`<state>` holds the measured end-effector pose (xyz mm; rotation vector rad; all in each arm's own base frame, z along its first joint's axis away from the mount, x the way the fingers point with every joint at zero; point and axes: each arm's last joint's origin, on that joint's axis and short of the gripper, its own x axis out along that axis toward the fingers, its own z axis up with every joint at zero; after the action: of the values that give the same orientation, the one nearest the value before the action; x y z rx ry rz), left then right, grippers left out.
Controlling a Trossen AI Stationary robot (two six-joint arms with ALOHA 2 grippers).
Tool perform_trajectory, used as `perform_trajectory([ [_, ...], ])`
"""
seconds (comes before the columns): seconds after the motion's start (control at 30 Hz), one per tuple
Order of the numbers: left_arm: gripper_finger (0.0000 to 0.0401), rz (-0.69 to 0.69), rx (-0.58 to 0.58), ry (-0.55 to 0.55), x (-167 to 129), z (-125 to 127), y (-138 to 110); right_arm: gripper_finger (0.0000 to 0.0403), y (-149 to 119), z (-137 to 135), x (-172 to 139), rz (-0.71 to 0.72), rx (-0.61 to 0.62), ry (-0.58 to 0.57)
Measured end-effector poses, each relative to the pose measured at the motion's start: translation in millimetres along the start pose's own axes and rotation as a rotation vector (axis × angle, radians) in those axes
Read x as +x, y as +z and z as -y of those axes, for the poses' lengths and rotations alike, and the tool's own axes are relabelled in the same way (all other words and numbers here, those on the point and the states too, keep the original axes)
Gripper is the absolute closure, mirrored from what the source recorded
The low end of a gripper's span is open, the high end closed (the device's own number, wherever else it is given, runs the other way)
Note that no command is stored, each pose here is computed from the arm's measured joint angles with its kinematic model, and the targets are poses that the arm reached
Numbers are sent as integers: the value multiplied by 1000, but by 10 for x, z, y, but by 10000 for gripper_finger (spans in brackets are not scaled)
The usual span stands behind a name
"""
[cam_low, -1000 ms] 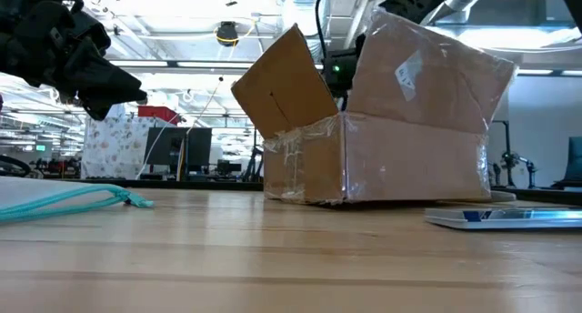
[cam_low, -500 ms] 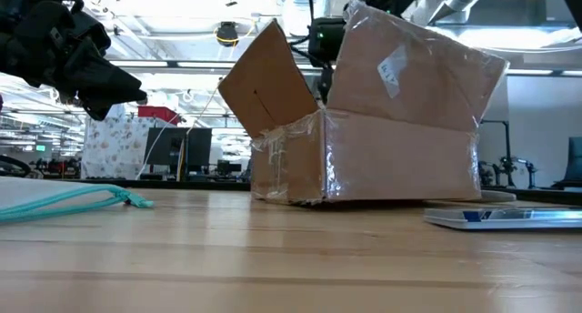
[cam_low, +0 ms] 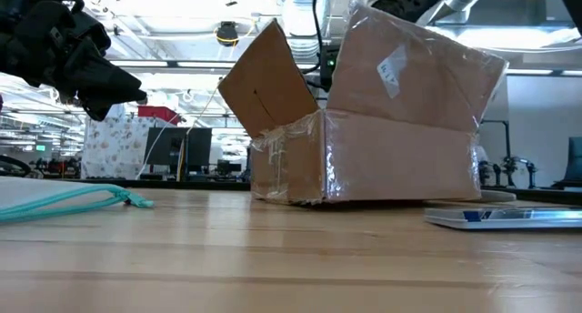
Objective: Unpack boxes
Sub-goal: Remove the white deck of cards from the cardboard box
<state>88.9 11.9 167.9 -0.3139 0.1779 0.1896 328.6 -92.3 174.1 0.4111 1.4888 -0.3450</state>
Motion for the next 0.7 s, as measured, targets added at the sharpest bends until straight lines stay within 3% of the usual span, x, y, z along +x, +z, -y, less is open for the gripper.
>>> perform_trajectory([
  [0.7, 292, -3, 0, 1, 0, -1, -3, 24, 43, -155, 25, 76, -1, 61],
])
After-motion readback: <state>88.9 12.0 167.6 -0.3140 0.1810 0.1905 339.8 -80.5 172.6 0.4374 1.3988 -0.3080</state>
